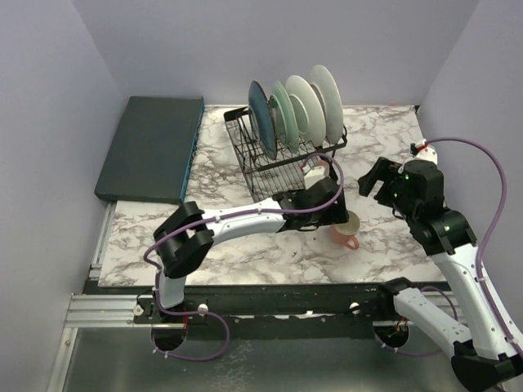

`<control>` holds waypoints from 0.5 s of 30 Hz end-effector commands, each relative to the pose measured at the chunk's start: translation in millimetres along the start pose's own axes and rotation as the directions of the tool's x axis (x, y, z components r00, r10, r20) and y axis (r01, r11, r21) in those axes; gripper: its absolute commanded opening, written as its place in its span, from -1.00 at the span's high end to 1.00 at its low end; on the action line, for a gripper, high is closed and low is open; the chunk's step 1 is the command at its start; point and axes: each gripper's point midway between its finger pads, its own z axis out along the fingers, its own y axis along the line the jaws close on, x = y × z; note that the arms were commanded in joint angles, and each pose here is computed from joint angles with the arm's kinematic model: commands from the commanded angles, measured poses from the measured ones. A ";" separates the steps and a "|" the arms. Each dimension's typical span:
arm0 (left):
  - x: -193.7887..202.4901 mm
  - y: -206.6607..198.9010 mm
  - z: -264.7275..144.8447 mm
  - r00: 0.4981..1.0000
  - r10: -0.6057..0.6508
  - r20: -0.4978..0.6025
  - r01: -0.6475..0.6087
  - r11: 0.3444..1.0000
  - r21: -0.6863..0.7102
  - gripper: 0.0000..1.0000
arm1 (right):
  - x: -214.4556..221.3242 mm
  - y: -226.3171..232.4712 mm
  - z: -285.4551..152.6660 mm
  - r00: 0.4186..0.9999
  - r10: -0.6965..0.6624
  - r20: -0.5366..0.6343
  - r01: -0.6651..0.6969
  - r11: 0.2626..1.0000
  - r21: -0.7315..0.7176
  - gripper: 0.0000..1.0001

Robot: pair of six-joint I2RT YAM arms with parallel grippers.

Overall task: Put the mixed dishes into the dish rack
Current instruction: Pick up the cup at the corner of the board.

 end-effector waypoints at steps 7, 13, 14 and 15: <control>23.7 14.0 32.9 0.998 0.002 -0.067 -0.008 0.996 -0.089 -0.35 | 10.2 -14.8 -11.0 1.000 0.002 -0.010 -0.001 0.999 0.040 -0.76; 43.4 39.0 29.5 0.992 0.007 -0.122 -0.023 0.991 -0.130 0.37 | 13.3 -14.4 -10.1 1.000 0.006 -0.021 -0.005 0.999 0.037 -0.77; 44.5 42.6 26.9 0.992 0.008 -0.124 -0.025 0.990 -0.136 0.57 | 13.6 -13.2 -9.8 1.000 0.008 -0.024 -0.008 0.999 0.033 -0.76; 44.3 44.7 23.3 0.992 0.008 -0.122 -0.025 0.990 -0.138 0.74 | 14.4 -12.4 -9.8 1.000 0.011 -0.028 -0.011 1.000 0.029 -0.76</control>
